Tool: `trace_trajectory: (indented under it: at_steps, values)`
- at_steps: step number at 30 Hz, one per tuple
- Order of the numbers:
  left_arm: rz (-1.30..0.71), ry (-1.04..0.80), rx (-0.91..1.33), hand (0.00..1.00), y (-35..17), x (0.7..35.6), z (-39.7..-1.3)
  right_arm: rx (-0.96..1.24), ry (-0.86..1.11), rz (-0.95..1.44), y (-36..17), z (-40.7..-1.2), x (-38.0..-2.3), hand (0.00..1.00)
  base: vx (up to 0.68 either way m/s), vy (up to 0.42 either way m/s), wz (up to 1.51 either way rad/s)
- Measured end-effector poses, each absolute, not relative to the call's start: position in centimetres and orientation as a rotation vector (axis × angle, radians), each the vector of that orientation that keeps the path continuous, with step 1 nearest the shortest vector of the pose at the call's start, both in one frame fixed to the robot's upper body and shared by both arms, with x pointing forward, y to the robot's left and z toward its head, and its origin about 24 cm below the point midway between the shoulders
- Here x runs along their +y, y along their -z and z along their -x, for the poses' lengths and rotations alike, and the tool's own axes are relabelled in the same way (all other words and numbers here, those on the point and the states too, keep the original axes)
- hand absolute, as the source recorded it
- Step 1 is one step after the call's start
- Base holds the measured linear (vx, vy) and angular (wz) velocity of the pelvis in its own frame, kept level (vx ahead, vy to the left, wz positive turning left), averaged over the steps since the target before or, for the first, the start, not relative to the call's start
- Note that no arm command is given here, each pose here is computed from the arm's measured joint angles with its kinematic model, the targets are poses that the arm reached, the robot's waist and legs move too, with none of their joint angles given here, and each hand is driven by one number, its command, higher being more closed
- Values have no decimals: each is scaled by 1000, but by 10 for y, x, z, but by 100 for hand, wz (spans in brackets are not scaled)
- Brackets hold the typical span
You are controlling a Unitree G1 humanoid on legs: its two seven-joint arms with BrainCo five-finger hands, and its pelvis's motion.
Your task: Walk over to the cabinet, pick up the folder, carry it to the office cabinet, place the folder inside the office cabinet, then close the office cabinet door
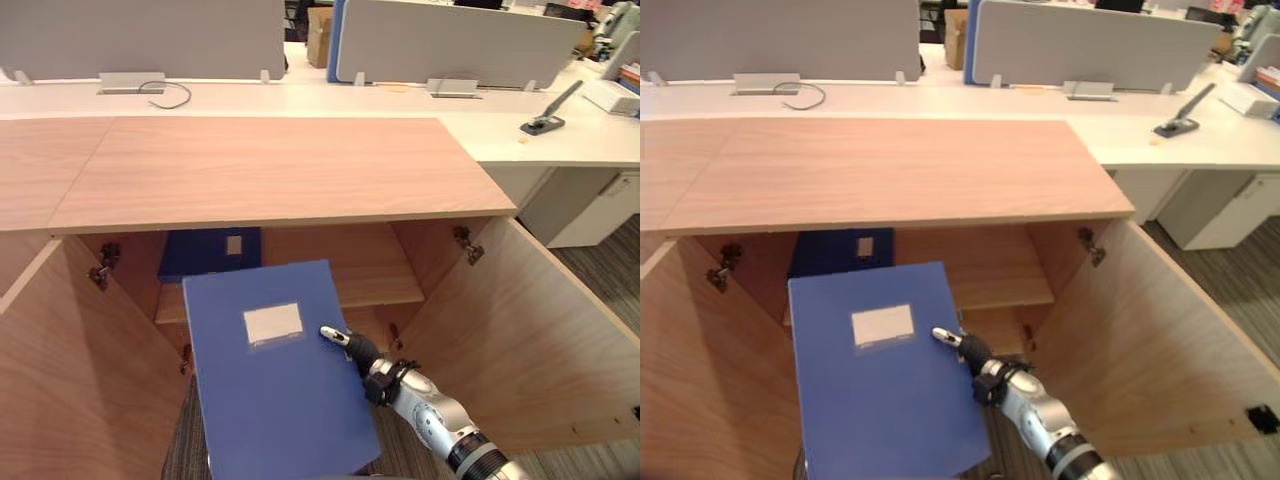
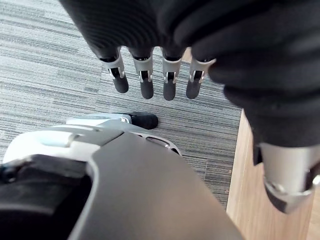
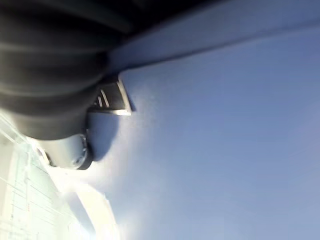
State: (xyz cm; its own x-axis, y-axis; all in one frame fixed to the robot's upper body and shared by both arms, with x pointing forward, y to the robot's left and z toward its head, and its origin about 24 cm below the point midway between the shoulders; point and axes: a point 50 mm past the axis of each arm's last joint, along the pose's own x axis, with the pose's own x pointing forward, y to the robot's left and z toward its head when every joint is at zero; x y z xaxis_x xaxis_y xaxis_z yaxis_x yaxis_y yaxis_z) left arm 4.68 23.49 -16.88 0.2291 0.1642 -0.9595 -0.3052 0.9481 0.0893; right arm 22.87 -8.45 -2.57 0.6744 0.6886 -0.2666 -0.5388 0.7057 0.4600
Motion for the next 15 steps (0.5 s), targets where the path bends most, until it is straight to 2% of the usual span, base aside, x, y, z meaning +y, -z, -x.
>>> trace_trajectory:
  at_steps: [7,11,15]
  values:
    - [46,-272,1173,0,160,234,-92,455,-797,-204,31,-219,-72,100,89,-127,19]
    - [-10,-242,1134,0,157,229,-104,424,-815,-129,30,-219,-73,100,33,-71,0]
    - [25,-221,1112,0,158,214,-106,423,-811,8,34,-222,-83,100,32,64,-24]
